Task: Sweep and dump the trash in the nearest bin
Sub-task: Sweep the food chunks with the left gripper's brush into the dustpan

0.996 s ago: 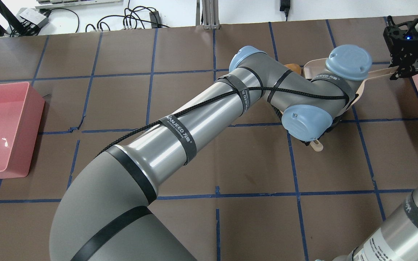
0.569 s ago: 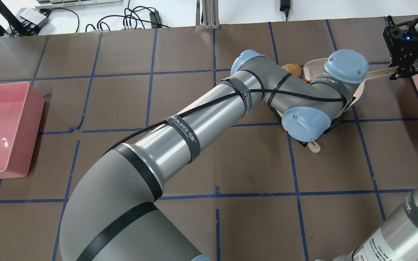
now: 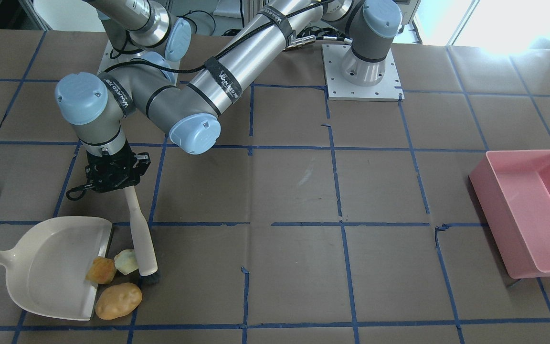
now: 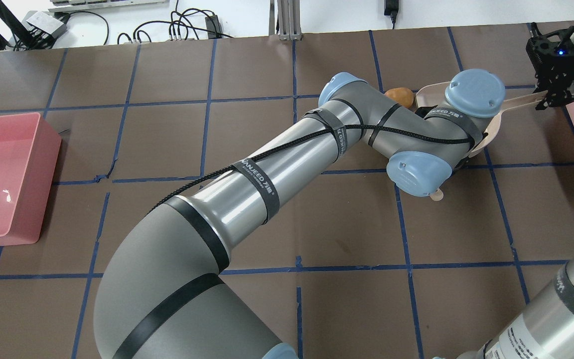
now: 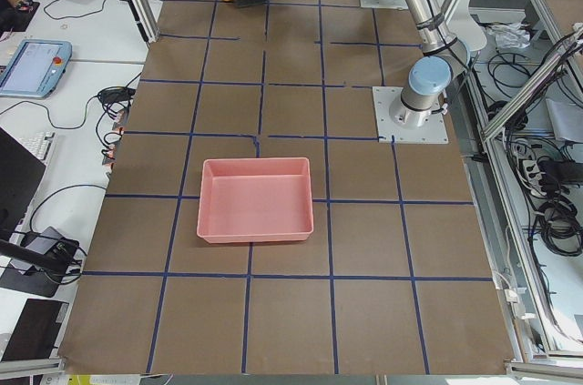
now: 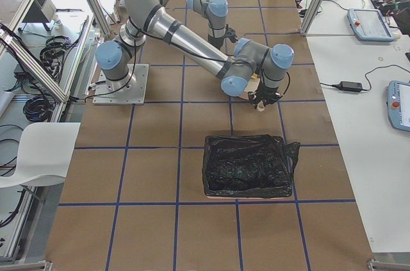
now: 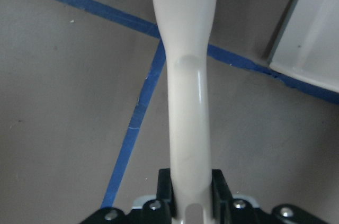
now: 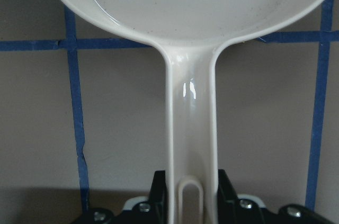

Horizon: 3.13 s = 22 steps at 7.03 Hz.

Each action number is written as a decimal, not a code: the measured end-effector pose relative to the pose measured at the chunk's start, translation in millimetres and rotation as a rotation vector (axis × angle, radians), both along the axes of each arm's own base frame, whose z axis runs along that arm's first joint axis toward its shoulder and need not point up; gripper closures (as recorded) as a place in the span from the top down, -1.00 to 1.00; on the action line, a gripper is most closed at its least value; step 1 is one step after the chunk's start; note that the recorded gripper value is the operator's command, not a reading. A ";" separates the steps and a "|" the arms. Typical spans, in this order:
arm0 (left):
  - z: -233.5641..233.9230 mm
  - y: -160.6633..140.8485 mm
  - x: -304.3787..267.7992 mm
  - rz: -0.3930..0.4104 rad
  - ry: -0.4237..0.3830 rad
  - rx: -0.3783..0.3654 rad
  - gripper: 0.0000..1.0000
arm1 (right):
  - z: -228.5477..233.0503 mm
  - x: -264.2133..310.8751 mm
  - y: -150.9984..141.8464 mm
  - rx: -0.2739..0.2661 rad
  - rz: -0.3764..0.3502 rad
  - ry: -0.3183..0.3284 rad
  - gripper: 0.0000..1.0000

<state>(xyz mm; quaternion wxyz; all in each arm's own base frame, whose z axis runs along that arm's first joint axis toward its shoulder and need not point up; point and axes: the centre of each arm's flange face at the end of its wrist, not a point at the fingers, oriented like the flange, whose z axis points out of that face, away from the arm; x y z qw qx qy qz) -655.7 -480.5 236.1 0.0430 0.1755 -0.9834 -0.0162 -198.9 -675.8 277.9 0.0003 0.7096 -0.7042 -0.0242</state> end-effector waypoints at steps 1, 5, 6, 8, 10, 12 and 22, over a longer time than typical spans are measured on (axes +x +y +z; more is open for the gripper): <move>-0.5 -1.5 -1.3 0.001 0.003 -0.004 -1.00 | 0.1 0.0 -0.2 -0.002 0.001 0.000 -1.00; -10.3 -7.8 -7.4 -0.032 0.004 -0.008 -1.00 | -0.6 -0.2 -1.1 -0.005 -0.008 0.000 -1.00; -11.2 -12.9 -12.4 -0.065 0.011 -0.018 -1.00 | -0.6 -0.3 -1.3 -0.006 -0.011 0.000 -1.00; -16.2 -19.0 -19.4 -0.147 0.005 -0.043 -1.00 | -0.6 0.6 -1.9 -0.012 -0.018 -0.009 -1.00; -16.0 -4.7 -32.4 -0.299 -0.010 -0.072 -1.00 | -0.6 1.0 -2.1 -0.014 -0.022 -0.013 -1.00; -16.3 21.8 -50.5 -0.433 -0.036 -0.100 -1.00 | -0.6 1.1 -2.2 -0.014 -0.022 -0.014 -1.00; 46.6 -5.7 22.0 -0.481 -0.162 -0.176 -1.00 | 0.0 1.0 -2.3 -0.026 -0.125 -0.029 -1.00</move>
